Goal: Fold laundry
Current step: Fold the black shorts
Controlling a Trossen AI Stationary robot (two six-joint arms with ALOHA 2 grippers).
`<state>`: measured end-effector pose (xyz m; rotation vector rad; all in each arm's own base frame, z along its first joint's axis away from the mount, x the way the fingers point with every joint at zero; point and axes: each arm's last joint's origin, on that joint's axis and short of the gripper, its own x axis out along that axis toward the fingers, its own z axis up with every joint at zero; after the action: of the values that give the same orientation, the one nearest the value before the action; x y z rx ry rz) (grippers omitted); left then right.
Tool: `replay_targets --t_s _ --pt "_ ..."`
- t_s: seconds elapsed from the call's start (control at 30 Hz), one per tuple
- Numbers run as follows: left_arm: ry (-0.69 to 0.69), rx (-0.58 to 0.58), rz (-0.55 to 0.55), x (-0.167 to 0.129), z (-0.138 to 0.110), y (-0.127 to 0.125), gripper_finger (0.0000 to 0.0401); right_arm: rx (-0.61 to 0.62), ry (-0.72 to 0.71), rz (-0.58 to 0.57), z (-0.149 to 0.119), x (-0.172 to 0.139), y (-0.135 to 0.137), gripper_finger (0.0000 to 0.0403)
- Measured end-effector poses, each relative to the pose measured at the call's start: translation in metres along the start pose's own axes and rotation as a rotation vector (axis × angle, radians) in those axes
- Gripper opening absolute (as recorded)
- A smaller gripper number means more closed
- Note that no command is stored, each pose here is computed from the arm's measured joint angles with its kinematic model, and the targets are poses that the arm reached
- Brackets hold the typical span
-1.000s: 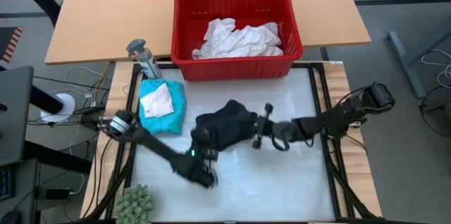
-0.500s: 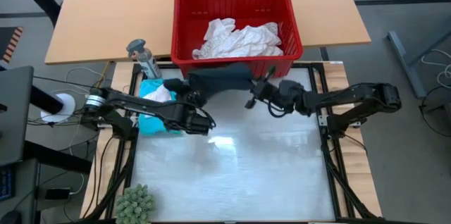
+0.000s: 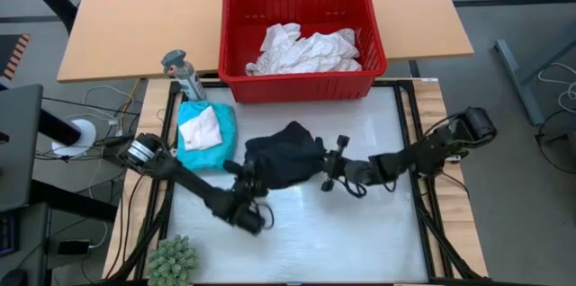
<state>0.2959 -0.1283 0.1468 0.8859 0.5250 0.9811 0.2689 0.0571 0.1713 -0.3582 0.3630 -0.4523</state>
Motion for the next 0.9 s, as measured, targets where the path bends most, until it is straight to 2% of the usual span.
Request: replay_targets --t_s 0.07,0.17,0.33,0.47,0.53,0.6,0.73,0.8,0.9 --pt "-0.023 0.005 -0.016 -0.009 0.007 0.0 0.0 -0.002 -0.021 -0.023 0.008 -0.005 0.005 0.0042" --pt "-0.008 0.032 -0.006 -0.003 0.012 0.007 0.0 -0.036 -0.016 -0.087 0.014 0.001 -0.002 0.0042" --pt "0.119 0.056 0.074 0.044 0.011 0.034 0.0001 -0.081 0.0 -0.161 0.025 0.029 -0.035 0.0042" --pt "0.261 0.176 0.141 0.09 0.002 0.063 0.0001 -0.176 0.007 -0.262 0.039 0.051 -0.069 0.0042" --pt "0.325 0.188 0.173 0.108 -0.001 0.082 0.0001 -0.198 -0.018 -0.329 0.049 0.057 -0.085 0.0042" --pt "0.362 0.128 0.206 0.12 0.0 0.102 0.0001 -0.205 -0.062 -0.379 0.058 0.058 -0.094 0.0042" --pt "0.32 -0.153 0.251 0.112 0.006 0.13 0.0001 -0.186 -0.084 -0.356 0.063 0.055 -0.089 0.0042" --pt "0.275 -0.23 0.232 0.097 0.003 0.125 0.0 -0.158 -0.06 -0.288 0.059 0.054 -0.077 0.0042" --pt "0.179 -0.347 0.168 0.066 -0.009 0.1 0.0 -0.151 -0.015 -0.154 0.048 0.054 -0.053 0.0042"
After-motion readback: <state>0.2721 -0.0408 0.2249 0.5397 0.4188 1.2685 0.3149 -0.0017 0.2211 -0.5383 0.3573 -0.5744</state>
